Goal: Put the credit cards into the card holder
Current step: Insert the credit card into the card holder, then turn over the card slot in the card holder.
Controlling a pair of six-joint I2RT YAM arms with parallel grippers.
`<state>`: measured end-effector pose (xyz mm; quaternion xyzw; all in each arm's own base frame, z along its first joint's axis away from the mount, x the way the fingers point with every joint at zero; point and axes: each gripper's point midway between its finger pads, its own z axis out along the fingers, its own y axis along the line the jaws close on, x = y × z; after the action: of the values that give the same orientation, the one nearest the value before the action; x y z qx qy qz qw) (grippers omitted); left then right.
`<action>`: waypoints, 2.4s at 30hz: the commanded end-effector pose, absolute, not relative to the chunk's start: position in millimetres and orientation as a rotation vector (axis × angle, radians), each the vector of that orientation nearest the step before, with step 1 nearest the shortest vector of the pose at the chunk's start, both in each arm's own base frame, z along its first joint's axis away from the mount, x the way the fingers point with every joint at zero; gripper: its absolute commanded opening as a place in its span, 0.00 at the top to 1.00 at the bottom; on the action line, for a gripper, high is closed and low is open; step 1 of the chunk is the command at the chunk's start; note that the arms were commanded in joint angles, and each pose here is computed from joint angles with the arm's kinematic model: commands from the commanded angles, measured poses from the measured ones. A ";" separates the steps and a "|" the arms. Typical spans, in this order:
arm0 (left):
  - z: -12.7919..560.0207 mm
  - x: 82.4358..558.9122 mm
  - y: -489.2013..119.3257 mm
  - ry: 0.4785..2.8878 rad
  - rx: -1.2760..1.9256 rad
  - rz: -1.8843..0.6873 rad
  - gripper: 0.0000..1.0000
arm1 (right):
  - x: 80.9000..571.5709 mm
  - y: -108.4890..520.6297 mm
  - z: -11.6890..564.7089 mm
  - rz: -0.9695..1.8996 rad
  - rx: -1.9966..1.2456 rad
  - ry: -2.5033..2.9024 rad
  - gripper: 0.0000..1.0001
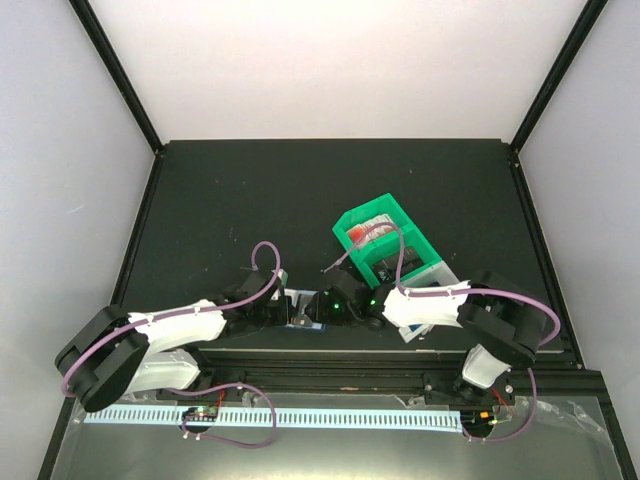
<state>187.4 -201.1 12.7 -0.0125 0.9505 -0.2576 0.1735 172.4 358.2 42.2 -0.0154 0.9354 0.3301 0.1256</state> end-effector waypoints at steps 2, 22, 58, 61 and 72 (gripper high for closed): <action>-18.0 169.6 -170.9 2.820 -0.079 -0.533 0.98 | 171.7 365.6 37.8 1.025 0.000 2.745 0.67; -19.8 168.9 -172.0 2.824 -0.074 -0.540 0.98 | 173.5 356.4 21.4 0.951 0.084 2.782 0.67; 19.9 182.4 -166.0 2.686 -0.108 -0.554 0.76 | 175.6 338.1 12.6 0.873 0.003 2.789 0.99; 30.0 186.1 -164.8 2.654 -0.113 -0.554 0.73 | 174.1 330.7 10.3 0.805 -0.073 2.805 0.99; 24.9 187.4 -145.2 2.624 -0.190 -0.458 0.57 | 188.6 304.0 17.6 0.598 -0.159 2.831 0.95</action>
<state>185.7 -158.5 29.2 -0.0484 0.9557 -0.1895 0.2201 190.2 340.8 37.3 -0.0410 0.9470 0.2928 0.1254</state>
